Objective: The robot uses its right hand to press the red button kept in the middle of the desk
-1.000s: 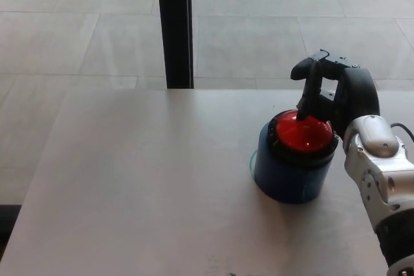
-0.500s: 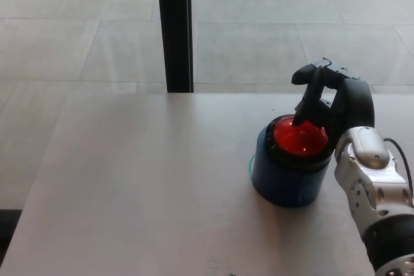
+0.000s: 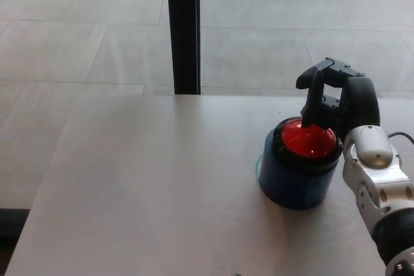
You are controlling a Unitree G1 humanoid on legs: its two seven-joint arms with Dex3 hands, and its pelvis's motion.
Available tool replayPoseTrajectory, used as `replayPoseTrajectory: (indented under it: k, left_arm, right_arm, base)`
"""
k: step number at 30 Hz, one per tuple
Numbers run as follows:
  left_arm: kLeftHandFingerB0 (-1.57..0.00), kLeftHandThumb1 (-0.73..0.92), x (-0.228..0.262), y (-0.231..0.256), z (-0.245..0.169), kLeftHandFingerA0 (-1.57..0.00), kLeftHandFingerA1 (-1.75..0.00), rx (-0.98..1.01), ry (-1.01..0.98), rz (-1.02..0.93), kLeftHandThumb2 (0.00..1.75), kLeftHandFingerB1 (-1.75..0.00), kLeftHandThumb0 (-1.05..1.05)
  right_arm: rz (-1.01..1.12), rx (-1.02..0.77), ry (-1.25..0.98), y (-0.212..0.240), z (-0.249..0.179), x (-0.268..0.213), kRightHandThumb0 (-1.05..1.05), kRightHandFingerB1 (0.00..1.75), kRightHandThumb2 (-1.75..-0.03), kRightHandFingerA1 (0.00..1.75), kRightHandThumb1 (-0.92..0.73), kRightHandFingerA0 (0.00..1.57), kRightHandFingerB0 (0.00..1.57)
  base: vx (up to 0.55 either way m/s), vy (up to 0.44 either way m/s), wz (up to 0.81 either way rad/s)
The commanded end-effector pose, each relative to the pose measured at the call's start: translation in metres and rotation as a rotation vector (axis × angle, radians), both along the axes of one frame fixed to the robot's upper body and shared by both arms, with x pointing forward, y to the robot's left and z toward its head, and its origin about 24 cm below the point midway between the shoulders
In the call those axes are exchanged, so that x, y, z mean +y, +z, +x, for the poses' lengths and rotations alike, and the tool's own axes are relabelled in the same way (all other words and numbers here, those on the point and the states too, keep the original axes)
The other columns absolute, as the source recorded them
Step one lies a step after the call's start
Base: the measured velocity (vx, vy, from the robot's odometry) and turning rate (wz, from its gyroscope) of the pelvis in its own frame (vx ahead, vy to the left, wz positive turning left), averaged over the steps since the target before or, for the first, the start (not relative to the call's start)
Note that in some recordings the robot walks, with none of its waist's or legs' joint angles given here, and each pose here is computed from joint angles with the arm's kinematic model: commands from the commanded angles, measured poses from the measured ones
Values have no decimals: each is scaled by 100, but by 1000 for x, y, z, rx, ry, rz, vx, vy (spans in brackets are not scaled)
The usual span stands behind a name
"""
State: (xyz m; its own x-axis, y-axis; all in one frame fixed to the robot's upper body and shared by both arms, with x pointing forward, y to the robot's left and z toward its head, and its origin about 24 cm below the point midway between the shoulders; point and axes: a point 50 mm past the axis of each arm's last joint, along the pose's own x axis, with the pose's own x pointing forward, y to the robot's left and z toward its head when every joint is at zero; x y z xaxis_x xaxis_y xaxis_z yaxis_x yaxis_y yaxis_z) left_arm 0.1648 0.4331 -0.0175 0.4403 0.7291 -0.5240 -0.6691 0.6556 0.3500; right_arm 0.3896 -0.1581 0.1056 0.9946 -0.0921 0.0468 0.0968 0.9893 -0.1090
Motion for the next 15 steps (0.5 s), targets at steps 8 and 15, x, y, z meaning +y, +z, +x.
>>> replayPoseTrajectory:
  k: [8,15]
  left_arm:
    - [-15,92,5,4,-2,-29,-122,7,5,23,108,-90,-56]
    - [-14,92,5,2,-5,-26,-120,12,11,16,110,-89,-57]
  right_arm:
    - [-116,148,-76,-29,-8,-23,-34,125,-114,140,-46,124,99]
    - [-56,99,-41,-7,1,-11,-22,147,-121,175,-47,98,82]
  base:
    - [0,0,0]
    - [0,0,0]
